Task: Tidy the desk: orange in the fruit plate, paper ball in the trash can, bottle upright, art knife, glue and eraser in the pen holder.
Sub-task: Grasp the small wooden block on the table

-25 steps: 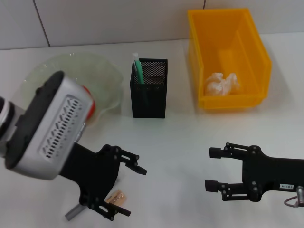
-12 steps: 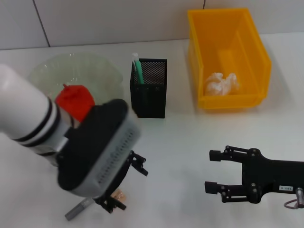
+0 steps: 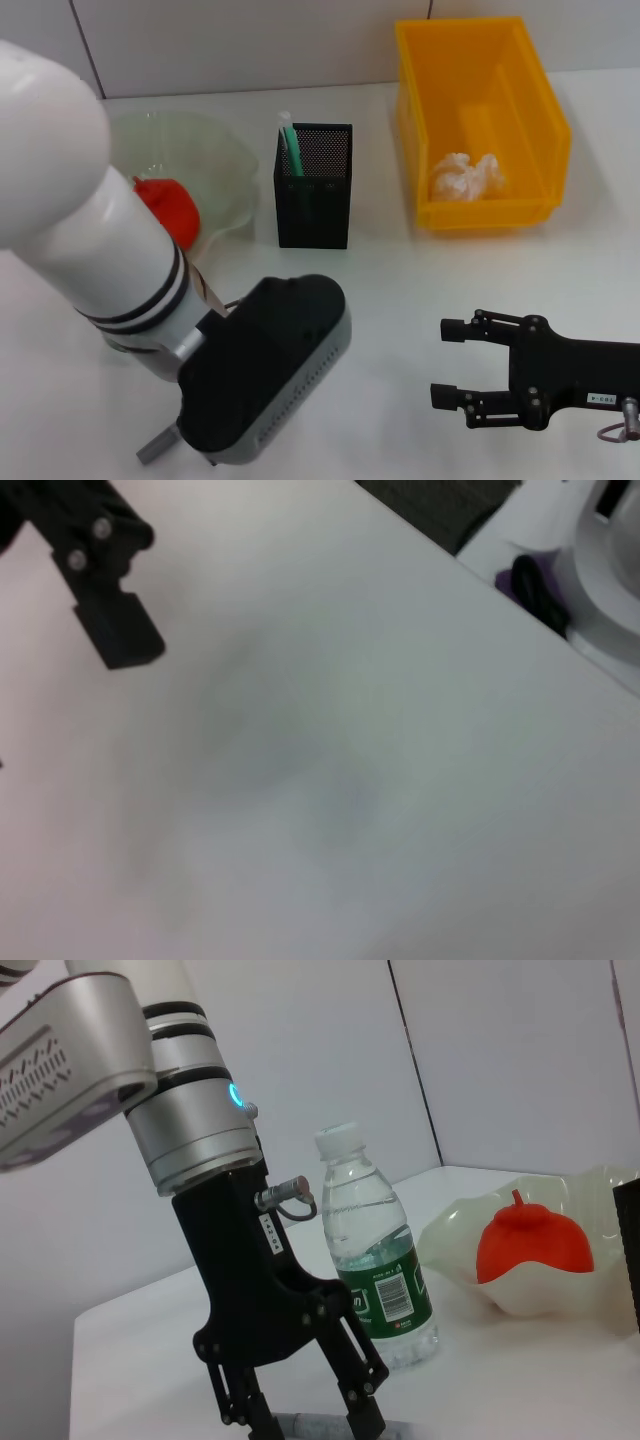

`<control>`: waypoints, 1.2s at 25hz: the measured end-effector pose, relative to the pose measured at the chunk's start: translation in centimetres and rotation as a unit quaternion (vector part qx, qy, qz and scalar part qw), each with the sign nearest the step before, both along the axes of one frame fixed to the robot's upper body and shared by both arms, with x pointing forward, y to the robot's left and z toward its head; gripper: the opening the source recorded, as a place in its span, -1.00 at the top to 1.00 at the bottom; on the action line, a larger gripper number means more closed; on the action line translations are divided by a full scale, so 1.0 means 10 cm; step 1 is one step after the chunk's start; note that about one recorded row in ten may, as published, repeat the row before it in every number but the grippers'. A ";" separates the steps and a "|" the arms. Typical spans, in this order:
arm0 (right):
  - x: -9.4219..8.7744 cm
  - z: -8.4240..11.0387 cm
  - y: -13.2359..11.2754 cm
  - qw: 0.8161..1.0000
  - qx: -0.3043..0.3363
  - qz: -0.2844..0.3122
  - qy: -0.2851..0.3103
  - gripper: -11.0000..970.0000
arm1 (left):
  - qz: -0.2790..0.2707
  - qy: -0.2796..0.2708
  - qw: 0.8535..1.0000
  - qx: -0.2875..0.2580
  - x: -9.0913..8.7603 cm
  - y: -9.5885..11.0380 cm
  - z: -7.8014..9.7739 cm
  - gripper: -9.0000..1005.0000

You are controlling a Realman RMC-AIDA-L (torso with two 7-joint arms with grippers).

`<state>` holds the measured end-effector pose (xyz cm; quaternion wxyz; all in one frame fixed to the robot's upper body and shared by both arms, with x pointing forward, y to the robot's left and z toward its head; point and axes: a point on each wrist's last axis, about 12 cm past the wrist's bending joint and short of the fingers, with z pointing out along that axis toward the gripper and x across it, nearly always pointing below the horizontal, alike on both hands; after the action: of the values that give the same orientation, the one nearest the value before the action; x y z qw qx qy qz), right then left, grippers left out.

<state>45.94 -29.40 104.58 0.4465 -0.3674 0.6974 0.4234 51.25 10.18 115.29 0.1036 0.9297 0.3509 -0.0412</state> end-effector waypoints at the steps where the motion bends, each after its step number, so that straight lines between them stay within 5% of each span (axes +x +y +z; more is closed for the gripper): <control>1: 0.00 0.00 0.00 1.000 0.000 0.000 0.000 -0.73 | -0.002 -0.003 1.000 0.008 0.00 -0.01 -0.01 -0.50; 30: -0.05 -0.03 -0.01 1.000 0.000 -0.002 0.006 -0.73 | -0.030 -0.025 0.996 0.085 0.00 -0.19 -0.17 -0.43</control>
<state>45.44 -29.51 104.30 0.4431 -0.3639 0.7008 0.4244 51.26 8.32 113.62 0.0317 0.9460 0.3226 0.0085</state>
